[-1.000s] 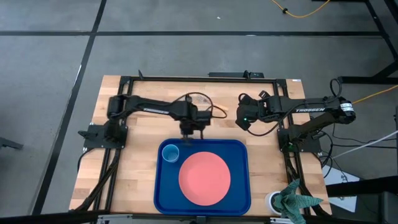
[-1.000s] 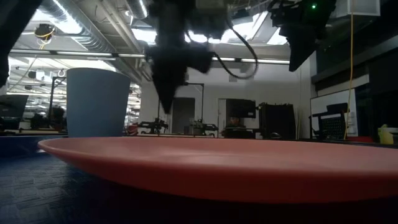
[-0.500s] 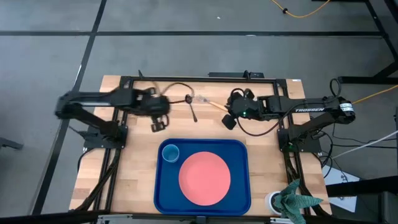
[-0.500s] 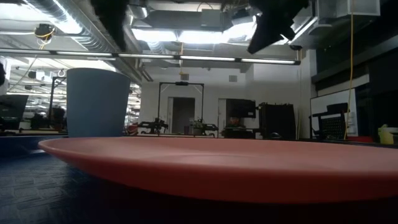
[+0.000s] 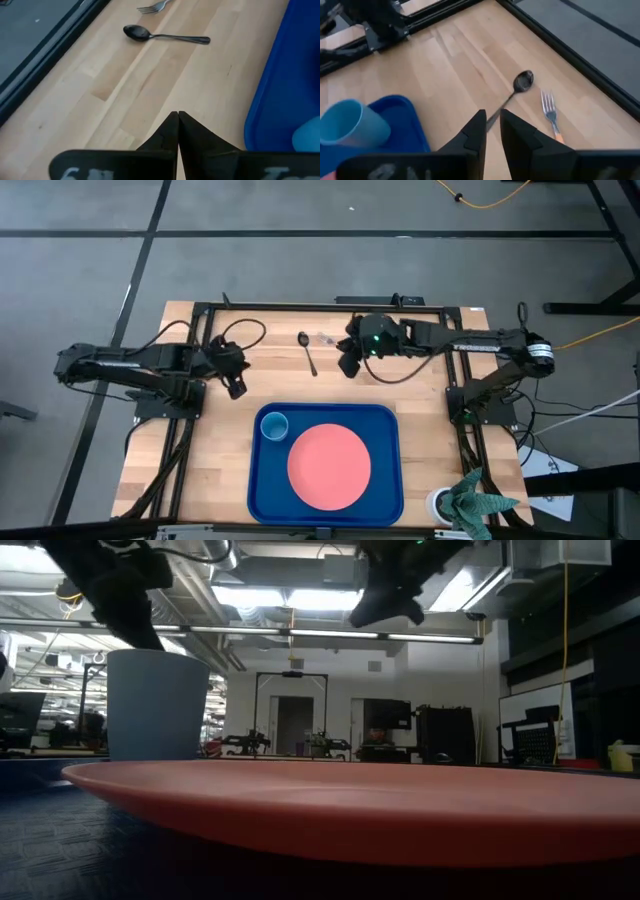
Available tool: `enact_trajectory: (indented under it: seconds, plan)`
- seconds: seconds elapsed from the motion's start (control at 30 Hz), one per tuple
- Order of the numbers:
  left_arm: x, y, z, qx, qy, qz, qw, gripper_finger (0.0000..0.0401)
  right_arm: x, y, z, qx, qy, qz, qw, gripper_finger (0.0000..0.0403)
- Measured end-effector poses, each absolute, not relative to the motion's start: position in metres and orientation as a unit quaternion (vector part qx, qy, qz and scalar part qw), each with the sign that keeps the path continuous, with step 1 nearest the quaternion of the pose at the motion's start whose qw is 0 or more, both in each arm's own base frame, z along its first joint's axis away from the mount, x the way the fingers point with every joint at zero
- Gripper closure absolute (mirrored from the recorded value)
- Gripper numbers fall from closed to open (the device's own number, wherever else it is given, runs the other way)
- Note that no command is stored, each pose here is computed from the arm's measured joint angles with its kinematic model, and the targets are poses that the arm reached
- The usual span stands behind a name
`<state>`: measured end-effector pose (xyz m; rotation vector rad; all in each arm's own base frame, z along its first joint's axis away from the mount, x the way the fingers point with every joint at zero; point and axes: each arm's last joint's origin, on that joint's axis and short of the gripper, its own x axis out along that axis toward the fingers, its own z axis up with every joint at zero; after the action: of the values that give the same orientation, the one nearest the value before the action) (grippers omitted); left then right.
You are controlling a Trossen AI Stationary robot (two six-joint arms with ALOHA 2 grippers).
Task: Pick and place plate/cup/fork/spoon on tray
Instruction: Put the black spoon on the blue tray to the right of the pink plate
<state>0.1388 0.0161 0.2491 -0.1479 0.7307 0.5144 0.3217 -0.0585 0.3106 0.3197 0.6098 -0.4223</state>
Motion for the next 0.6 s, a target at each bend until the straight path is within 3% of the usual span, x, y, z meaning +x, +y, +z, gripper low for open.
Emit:
enact_trajectory:
  seconds: [0.27,0.6]
  plan:
    - [0.126,0.015,0.238,-0.09,0.307,0.227,0.92,0.0401,0.39,-0.091,0.323,0.146,0.304,-0.17,0.926,0.0343]
    - [0.121,0.014,0.231,-0.092,0.311,0.227,0.918,0.0401,0.462,-0.121,0.26,0.174,0.436,-0.246,0.848,0.0343]
